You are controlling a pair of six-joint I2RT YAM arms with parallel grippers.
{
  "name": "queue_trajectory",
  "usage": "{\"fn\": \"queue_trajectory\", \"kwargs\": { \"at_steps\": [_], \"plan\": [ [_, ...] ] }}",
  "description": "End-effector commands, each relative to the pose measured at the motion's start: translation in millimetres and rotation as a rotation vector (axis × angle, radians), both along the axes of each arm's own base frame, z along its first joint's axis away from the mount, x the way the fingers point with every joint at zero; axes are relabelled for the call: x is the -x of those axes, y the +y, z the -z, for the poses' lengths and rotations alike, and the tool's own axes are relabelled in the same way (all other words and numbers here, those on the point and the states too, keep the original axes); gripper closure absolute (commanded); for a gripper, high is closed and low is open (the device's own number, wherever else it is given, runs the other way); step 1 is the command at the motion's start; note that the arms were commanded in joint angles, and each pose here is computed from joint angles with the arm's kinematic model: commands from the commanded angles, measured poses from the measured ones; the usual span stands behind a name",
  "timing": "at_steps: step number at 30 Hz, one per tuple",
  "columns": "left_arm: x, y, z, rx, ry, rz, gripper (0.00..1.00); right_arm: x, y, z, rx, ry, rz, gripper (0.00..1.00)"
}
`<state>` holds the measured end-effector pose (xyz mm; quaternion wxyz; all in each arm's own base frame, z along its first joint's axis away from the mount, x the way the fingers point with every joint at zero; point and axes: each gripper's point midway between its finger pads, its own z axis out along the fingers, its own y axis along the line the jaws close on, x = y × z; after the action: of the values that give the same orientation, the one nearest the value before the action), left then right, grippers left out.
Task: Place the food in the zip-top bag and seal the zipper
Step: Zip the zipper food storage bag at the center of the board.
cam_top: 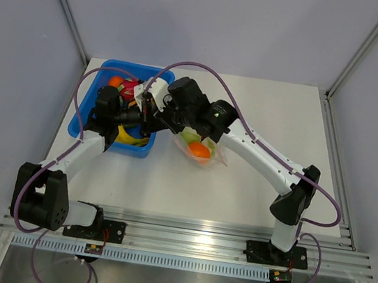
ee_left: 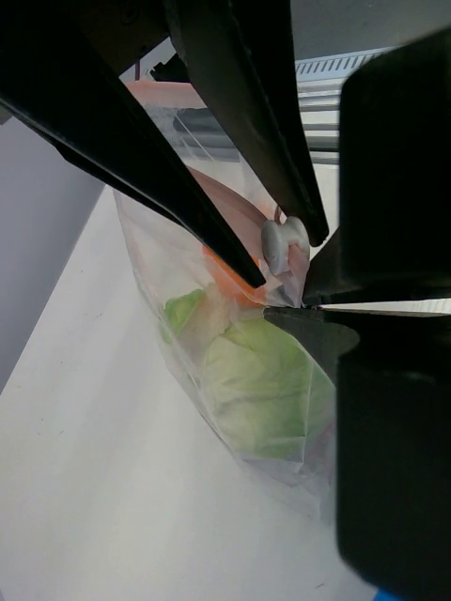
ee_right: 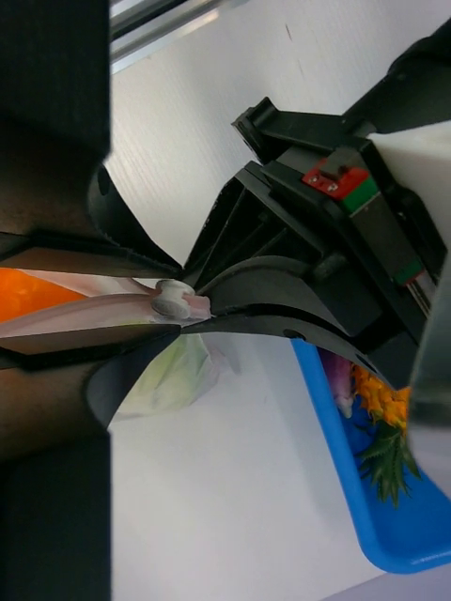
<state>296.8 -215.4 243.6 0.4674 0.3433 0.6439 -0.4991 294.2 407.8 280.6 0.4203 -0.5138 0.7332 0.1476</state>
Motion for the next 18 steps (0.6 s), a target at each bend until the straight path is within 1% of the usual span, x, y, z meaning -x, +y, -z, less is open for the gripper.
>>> {"fn": "queue_trajectory", "kwargs": {
  "at_steps": [1, 2, 6, 7, 9, 10, 12, 14, 15, 16, 18],
  "plan": [
    [2.0, -2.3, -25.4, 0.020, -0.110, 0.045, 1.00, -12.0, -1.9, -36.1, -0.083, -0.096, 0.050, 0.68],
    [1.8, -2.4, -25.7, 0.021, -0.110, 0.046, 1.00, -12.0, -0.8, -36.6, -0.086, -0.098, 0.050, 0.68],
    [3.6, -2.3, -24.3, 0.019, -0.108, 0.051, 1.00, -12.8, 0.6, -31.9, -0.085, -0.092, 0.053, 0.83],
    [3.3, -2.3, -24.1, 0.018, -0.108, 0.050, 1.00, -13.2, 0.2, -32.3, -0.087, -0.093, 0.053, 0.88],
    [3.8, -2.1, -24.1, 0.016, -0.110, 0.050, 1.00, -12.2, -0.6, -32.0, -0.089, -0.091, 0.053, 0.93],
    [3.7, -2.0, -24.5, 0.015, -0.113, 0.050, 1.00, -12.4, -1.3, -30.5, -0.085, -0.091, 0.055, 0.97],
    [4.3, -1.9, -24.9, 0.012, -0.117, 0.052, 1.00, -10.0, -3.6, -34.3, -0.098, -0.094, 0.054, 1.00],
    [6.0, -2.2, -24.9, 0.007, -0.125, 0.068, 1.00, -6.8, -3.2, -37.7, -0.122, -0.091, 0.039, 1.00],
    [7.8, -2.8, -24.8, -0.001, -0.121, 0.096, 0.91, -1.9, -6.5, -40.8, -0.136, -0.088, 0.027, 1.00],
    [8.5, -3.0, -22.4, -0.010, -0.101, 0.109, 0.73, -2.7, -10.0, -42.1, -0.147, -0.080, 0.022, 1.00],
    [14.6, -3.0, -20.3, -0.035, -0.076, 0.166, 0.50, 6.8, -12.3, -46.4, -0.183, -0.049, -0.029, 1.00]
  ]
}}
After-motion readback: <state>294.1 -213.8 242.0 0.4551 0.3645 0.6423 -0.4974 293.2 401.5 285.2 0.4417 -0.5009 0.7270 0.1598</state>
